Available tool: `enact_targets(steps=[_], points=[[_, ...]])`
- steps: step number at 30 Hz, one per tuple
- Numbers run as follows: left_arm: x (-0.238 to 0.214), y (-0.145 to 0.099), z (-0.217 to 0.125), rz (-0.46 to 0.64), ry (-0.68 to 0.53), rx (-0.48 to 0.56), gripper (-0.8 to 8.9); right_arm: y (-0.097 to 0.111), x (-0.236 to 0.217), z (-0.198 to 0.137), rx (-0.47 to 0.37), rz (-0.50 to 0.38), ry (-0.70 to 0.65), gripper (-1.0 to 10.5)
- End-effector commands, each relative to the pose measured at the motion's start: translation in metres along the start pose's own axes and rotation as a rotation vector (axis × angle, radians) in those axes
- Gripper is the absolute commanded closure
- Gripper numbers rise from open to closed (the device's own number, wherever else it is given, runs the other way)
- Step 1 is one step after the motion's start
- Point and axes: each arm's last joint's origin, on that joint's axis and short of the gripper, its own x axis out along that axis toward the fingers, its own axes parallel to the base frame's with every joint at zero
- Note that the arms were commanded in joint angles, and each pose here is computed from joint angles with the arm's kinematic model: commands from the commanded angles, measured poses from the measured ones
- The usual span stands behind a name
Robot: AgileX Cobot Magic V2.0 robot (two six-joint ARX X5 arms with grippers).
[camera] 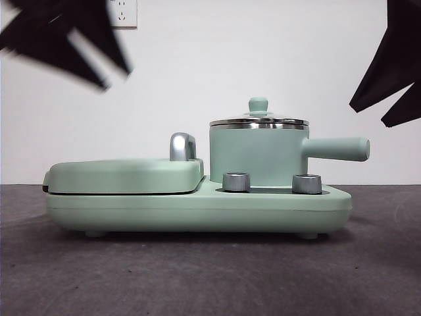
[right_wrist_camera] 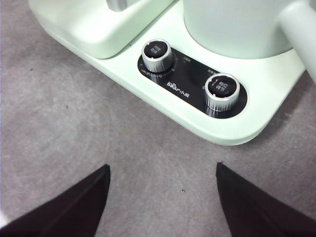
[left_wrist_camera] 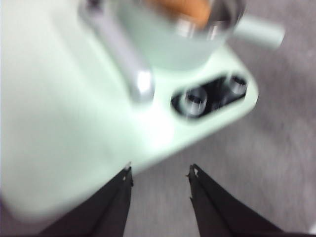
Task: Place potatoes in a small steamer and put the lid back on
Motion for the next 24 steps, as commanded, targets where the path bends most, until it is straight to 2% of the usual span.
enact_targets(steps=[1, 5, 11, 12, 13, 14, 17, 24], points=[[-0.006, 0.002, -0.02, -0.008, -0.013, -0.077, 6.3, 0.001, 0.002, 0.003, 0.008, 0.025, -0.002, 6.2], [-0.016, 0.005, -0.04, -0.011, -0.025, -0.097, 6.3, 0.001, 0.003, 0.003, 0.01, 0.027, 0.003, 6.2], [-0.022, 0.004, -0.042, -0.017, -0.032, -0.078, 6.38, 0.001, 0.002, 0.003, 0.009, 0.027, -0.003, 6.4], [-0.022, 0.004, -0.042, -0.017, -0.031, -0.078, 7.41, 0.001, 0.002, 0.004, 0.008, 0.027, -0.007, 7.9], [-0.022, 0.004, -0.042, -0.017, -0.03, -0.08, 8.15, 0.001, 0.002, 0.004, 0.005, 0.027, -0.008, 9.8], [-0.022, 0.004, -0.042, -0.017, -0.037, -0.072, 8.04, 0.001, 0.002, 0.005, 0.003, 0.025, -0.015, 9.1], [-0.023, 0.004, -0.042, -0.016, -0.033, -0.075, 8.07, 0.002, 0.001, 0.005, 0.008, 0.055, -0.023, 9.1], [-0.023, 0.003, -0.041, -0.018, -0.042, -0.073, 8.07, 0.002, 0.001, 0.008, 0.0, 0.05, -0.048, 9.1]])
